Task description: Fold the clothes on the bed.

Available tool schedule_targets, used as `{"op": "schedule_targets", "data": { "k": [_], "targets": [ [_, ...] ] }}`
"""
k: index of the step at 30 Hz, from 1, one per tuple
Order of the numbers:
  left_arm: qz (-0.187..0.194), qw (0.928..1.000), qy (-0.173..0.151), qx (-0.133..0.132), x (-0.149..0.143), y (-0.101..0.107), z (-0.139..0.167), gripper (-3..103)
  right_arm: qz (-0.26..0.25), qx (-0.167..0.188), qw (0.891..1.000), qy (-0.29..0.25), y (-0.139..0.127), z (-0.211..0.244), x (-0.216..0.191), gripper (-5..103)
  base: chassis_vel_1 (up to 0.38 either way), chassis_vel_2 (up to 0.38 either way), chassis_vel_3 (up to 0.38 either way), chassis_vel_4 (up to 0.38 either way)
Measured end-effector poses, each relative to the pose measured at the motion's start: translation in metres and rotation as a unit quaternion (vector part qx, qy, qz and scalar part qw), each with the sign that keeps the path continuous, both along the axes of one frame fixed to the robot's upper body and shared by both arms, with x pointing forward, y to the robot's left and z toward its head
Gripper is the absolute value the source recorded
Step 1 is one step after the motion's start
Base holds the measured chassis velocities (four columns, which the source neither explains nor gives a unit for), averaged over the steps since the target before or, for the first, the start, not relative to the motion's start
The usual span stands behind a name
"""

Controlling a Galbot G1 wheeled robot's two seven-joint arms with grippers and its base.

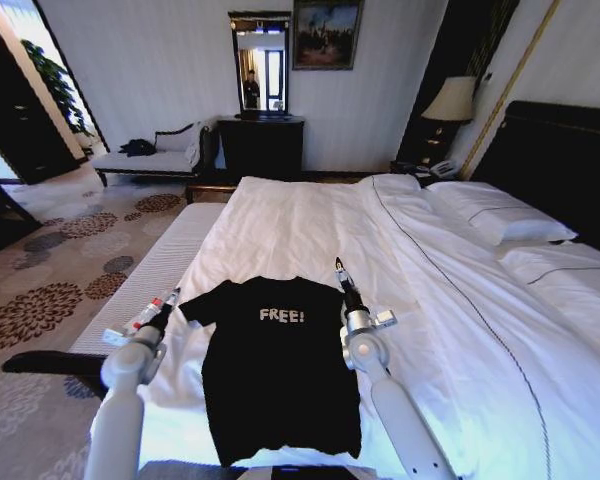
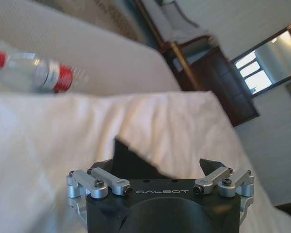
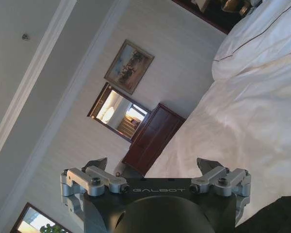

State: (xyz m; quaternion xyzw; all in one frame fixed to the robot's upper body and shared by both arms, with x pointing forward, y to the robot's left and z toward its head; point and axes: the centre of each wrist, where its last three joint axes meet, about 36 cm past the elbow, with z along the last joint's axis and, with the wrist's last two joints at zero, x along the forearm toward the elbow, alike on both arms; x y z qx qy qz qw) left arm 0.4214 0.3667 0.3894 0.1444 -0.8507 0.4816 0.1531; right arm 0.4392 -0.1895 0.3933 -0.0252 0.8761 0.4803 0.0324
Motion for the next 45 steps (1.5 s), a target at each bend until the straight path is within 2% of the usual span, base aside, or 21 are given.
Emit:
{"op": "schedule_targets", "data": {
  "k": [6, 11, 21, 23, 26, 28, 31, 32, 35, 37, 41, 43, 45],
  "targets": [
    [0.000, 0.9996, 0.019, -0.020, 0.002, -0.002, -0.027, 100, -0.010, -0.006, 1.000, 0.013, -0.009, -0.003, 0.000, 100, 0.000, 0.000, 0.000, 0.000],
    [-0.001, 0.9995, 0.022, -0.025, 0.013, -0.003, -0.033, 100, -0.012, -0.006, 1.000, 0.024, -0.009, -0.007, 0.002, 100, 0.000, 0.000, 0.000, 0.000],
    [-0.009, 0.9997, 0.014, -0.019, 0.044, -0.008, -0.042, 100, -0.013, -0.010, 0.999, 0.040, -0.007, -0.017, 0.007, 100, 0.000, 0.000, 0.000, 0.000],
    [-0.008, 0.9998, 0.011, -0.016, 0.047, -0.008, -0.042, 103, -0.014, -0.010, 0.999, 0.040, -0.008, -0.017, 0.008, 100, 0.000, 0.000, 0.000, 0.000],
    [-0.007, 0.9999, 0.007, -0.007, 0.052, -0.005, -0.044, 96, -0.016, -0.011, 0.999, 0.044, -0.009, -0.018, 0.010, 100, 0.000, 0.000, 0.000, 0.000],
    [-0.008, 0.9999, 0.007, -0.001, 0.053, -0.004, -0.045, 96, -0.017, -0.011, 0.999, 0.046, -0.009, -0.019, 0.011, 100, 0.000, 0.000, 0.000, 0.000],
    [-0.002, 0.9999, 0.005, 0.008, 0.055, -0.001, -0.047, 81, -0.019, -0.011, 0.998, 0.051, -0.009, -0.021, 0.012, 100, 0.000, 0.000, 0.000, 0.000],
    [-0.002, 0.9999, 0.005, 0.008, 0.055, -0.001, -0.047, 81, -0.019, -0.011, 0.998, 0.051, -0.009, -0.021, 0.012, 100, 0.000, 0.000, 0.000, 0.000],
    [0.001, 0.9999, 0.002, 0.011, 0.055, 0.000, -0.047, 64, -0.020, -0.012, 0.998, 0.055, -0.009, -0.023, 0.013, 100, 0.000, 0.000, 0.000, 0.000],
    [0.001, 0.9999, 0.001, 0.013, 0.054, 0.000, -0.046, 64, -0.020, -0.012, 0.998, 0.056, -0.009, -0.023, 0.013, 100, 0.000, 0.000, 0.000, 0.000],
    [-0.001, 0.9998, -0.005, 0.020, 0.049, 0.000, -0.042, 42, -0.021, -0.010, 0.998, 0.058, -0.007, -0.024, 0.014, 100, 0.000, 0.000, 0.000, 0.000],
    [-0.001, 0.9998, -0.006, 0.021, 0.047, 0.000, -0.041, 42, -0.021, -0.010, 0.998, 0.058, -0.007, -0.024, 0.014, 100, 0.000, 0.000, 0.000, 0.000],
    [-0.002, 0.9997, -0.008, 0.025, 0.044, 0.000, -0.039, 31, -0.021, -0.010, 0.998, 0.060, -0.006, -0.024, 0.014, 100, 0.000, 0.000, 0.000, 0.000]
  ]
}}
